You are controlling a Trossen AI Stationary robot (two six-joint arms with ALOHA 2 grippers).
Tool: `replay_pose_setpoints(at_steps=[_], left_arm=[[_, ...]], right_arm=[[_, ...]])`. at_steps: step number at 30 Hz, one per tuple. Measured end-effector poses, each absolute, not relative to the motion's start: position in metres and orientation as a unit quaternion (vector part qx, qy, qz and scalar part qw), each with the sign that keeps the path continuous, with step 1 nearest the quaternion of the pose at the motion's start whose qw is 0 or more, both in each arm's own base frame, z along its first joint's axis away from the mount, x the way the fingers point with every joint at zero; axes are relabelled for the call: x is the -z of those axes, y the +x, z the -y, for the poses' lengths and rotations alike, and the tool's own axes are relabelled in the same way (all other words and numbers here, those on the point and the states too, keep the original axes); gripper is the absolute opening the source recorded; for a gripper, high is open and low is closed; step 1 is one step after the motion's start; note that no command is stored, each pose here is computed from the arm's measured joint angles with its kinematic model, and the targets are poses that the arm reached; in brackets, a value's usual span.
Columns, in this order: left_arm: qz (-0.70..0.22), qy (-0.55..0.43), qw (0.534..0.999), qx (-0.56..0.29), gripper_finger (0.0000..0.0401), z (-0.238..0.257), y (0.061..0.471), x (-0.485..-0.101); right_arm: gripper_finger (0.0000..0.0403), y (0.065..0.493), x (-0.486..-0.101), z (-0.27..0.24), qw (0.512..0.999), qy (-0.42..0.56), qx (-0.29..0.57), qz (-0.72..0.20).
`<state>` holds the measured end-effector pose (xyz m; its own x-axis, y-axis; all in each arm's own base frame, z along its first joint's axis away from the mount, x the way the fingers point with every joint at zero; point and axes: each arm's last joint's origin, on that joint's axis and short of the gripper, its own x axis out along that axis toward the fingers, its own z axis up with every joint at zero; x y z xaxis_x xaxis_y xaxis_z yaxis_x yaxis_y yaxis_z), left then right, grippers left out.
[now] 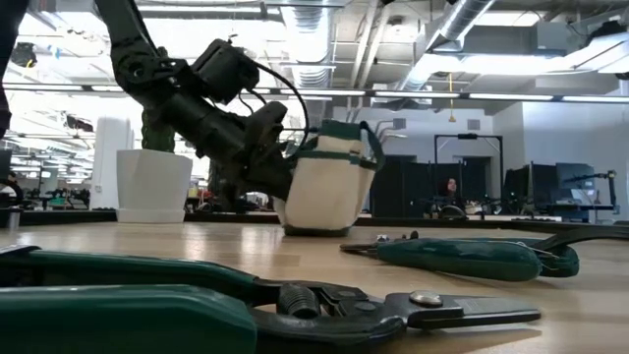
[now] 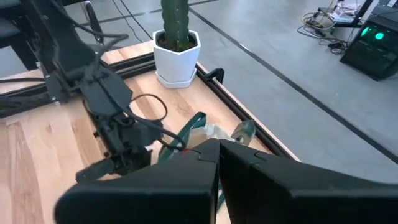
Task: Pick & Place Garden tools in Gardening bag
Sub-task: Adjust the gardening bag on the table
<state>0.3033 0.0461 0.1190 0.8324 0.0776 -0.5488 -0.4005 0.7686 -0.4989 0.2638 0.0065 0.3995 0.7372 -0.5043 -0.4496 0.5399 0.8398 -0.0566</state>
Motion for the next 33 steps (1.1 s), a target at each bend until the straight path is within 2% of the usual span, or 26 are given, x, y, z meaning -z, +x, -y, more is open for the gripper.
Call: replay_pose_setpoints(at_steps=[14, 25, 33], left_arm=[[-0.205, -0.280, 0.929, -0.129, 0.0001, -0.047, 0.321, -0.136], [-0.224, -0.287, 0.927, -0.093, 0.0001, -0.036, 0.321, -0.138], [-0.198, -0.251, 0.944, -0.086, 0.0001, -0.034, 0.302, -0.186]], right_arm=[[0.0000, 0.266, -0.404, -0.015, 0.942, 0.051, 0.263, -0.203], [0.0000, 0.279, -0.390, -0.042, 0.949, 0.110, 0.175, -0.237], [0.0000, 0.314, -0.351, -0.059, 0.928, 0.150, 0.128, -0.316]])
